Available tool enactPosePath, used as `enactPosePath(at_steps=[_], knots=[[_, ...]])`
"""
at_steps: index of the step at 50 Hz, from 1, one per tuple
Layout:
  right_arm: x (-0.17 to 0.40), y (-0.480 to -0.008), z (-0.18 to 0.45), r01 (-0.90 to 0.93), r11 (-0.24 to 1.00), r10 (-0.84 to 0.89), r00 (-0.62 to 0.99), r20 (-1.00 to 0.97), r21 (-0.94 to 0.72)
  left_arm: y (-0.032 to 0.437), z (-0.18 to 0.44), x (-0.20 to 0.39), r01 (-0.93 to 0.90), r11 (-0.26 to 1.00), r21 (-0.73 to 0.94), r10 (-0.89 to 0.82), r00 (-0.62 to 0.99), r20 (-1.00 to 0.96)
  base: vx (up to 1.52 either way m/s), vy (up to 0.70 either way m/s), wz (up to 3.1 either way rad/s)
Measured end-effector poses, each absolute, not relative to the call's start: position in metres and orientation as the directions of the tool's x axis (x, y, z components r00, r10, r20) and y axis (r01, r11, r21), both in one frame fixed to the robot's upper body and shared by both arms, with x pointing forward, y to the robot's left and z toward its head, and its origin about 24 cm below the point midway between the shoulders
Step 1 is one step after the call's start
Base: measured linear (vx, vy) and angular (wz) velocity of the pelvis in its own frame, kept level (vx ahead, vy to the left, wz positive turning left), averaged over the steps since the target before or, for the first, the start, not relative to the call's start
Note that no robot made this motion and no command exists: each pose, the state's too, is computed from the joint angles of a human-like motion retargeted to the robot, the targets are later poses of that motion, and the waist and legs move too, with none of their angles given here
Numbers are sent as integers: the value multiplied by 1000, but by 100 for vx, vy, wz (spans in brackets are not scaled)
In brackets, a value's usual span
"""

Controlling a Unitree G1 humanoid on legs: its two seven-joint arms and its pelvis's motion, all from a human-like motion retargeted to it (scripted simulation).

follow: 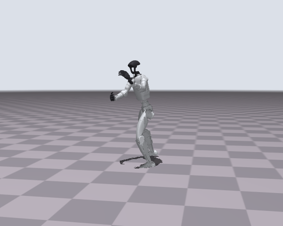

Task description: Kungfu

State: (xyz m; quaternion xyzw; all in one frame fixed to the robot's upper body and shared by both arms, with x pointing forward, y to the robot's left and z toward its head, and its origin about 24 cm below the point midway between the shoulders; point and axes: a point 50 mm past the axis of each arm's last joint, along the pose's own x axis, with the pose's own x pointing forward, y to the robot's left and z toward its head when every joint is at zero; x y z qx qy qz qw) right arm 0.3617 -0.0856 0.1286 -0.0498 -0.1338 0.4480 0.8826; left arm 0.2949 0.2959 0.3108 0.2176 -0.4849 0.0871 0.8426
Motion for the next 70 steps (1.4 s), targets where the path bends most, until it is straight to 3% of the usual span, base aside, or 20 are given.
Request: enactPosePath(at_steps=[4,9,13,17,22,27,31,34,36,38,42,47,53,59,63,67,70], knots=[[354,-91,230,-699,596,783,398,478,-394,372,229,260,-455,855,248,175,704,688,-45,-32,-68],[314,-121,337,-483,711,651,176,739,-511,449,114,158,-595,767,238,526,797,297,-43,-34,-72],[275,-159,389,-308,841,477,40,878,-444,470,41,42,-727,644,239,758,648,-74,-39,-48,-68],[234,-212,412,-139,930,341,-31,940,-342,445,-21,-49,-820,523,233,814,399,-422,-50,-67,-29],[154,-278,409,133,974,203,-153,967,-184,374,-94,-78,-825,555,106,557,274,-784,-52,-55,44],[65,-300,395,443,895,201,-300,933,-51,271,-156,11,-705,670,-232,111,404,-908,-62,-30,98],[24,-297,379,589,808,231,-362,903,29,172,-158,115,-421,648,-635,-297,628,-719,-44,-15,51],[11,-288,371,616,785,252,-414,874,65,99,-123,186,-41,495,-868,-571,738,-360,-32,-6,3],[8,-281,368,643,764,293,-426,856,59,63,-91,218,218,362,-906,-717,687,-121,-18,0,-18],[10,-276,366,700,713,356,-400,845,31,44,-65,239,405,290,-867,-797,604,15,-10,5,-29],[24,-281,369,746,666,355,-326,876,8,38,-35,268,596,321,-736,-856,515,44,3,14,-39],[30,-281,372,676,736,332,-325,885,-28,50,-30,280,623,419,-661,-835,551,-11,13,19,-18],[37,-290,374,767,640,340,-237,910,-39,90,-46,277,591,563,-577,-788,595,-159,21,29,39],[65,-337,351,763,634,141,41,989,-122,172,-73,259,553,793,-256,-596,620,-510,36,15,25],[92,-380,311,690,702,-50,291,956,-174,233,-91,228,553,833,-11,-377,553,-743,39,12,38],[122,-415,239,567,803,-216,568,794,-187,284,-103,185,577,811,97,-179,401,-898,40,10,71],[147,-422,161,469,870,-313,761,569,-148,309,-109,151,581,806,116,-72,290,-954,33,10,140]])
